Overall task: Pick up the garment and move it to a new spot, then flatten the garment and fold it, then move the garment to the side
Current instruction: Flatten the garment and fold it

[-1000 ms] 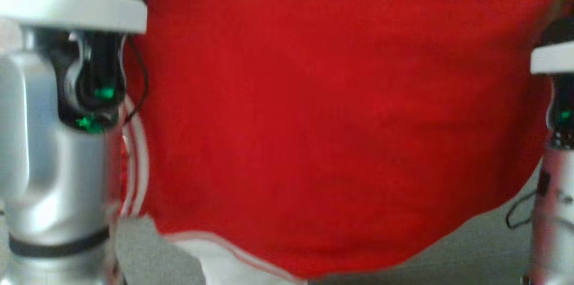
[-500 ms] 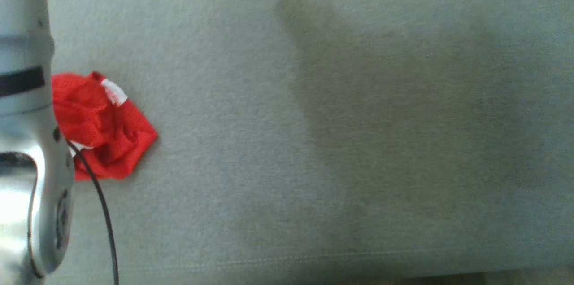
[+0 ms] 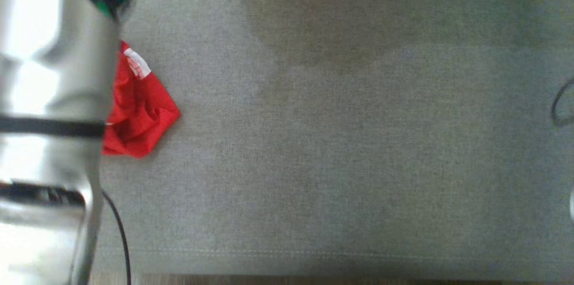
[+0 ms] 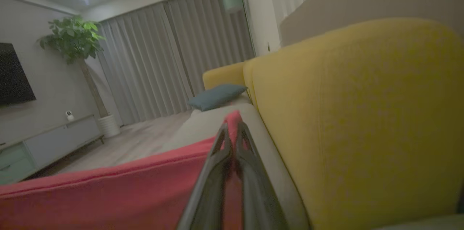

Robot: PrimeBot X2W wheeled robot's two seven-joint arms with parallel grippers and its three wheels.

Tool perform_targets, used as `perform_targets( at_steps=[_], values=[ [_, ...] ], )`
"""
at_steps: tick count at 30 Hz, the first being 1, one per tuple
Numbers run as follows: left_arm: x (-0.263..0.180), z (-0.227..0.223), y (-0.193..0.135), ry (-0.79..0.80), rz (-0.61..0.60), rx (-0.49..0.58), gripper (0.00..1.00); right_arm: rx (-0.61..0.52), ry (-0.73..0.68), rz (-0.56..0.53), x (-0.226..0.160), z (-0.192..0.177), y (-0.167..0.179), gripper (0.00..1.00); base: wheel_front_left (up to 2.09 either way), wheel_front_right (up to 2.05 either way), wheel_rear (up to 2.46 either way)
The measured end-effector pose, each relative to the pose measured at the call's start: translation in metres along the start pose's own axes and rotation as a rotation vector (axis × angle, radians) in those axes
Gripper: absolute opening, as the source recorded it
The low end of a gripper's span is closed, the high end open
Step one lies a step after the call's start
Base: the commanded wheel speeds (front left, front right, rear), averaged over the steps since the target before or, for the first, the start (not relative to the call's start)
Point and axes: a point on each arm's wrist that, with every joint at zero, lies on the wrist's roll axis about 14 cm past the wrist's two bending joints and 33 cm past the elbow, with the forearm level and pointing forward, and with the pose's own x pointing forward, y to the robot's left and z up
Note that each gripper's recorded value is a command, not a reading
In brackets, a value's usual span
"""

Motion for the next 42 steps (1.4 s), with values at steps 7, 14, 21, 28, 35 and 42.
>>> perform_targets(
  at_steps=[7, 14, 21, 28, 35, 42],
  values=[
    [-0.078, -0.08, 0.0, 0.242, -0.012, 0.025, 0.0, -0.052, 0.243, -0.043, -0.062, -0.069, -0.026, 0.0, 0.0, 0.0, 0.0],
    [-0.158, -0.114, -0.013, 0.395, -0.044, 0.022, 0.0, -0.14, 0.432, -0.039, -0.119, -0.088, -0.043, 0.0, 0.0, 0.0, 0.0],
    [-0.212, -0.119, -0.036, 0.476, -0.117, 0.018, 0.0, -0.285, 0.577, 0.017, -0.178, -0.099, -0.057, 0.0, 0.0, 0.0, 0.0],
    [-0.251, -0.118, -0.057, 0.56, -0.207, 0.02, 0.0, -0.335, 0.675, 0.041, -0.213, -0.105, -0.063, 0.0, 0.0, 0.0, 0.0],
    [-0.287, -0.112, -0.08, 0.632, -0.31, 0.007, 0.0, -0.315, 0.786, 0.042, -0.25, -0.116, -0.065, 0.0, 0.0, 0.0, 0.0],
    [-0.324, -0.1, -0.092, 0.704, -0.372, -0.015, 0.0, -0.275, 0.934, 0.067, -0.298, -0.126, -0.06, 0.0, 0.0, 0.0, 0.0]
  ],
)
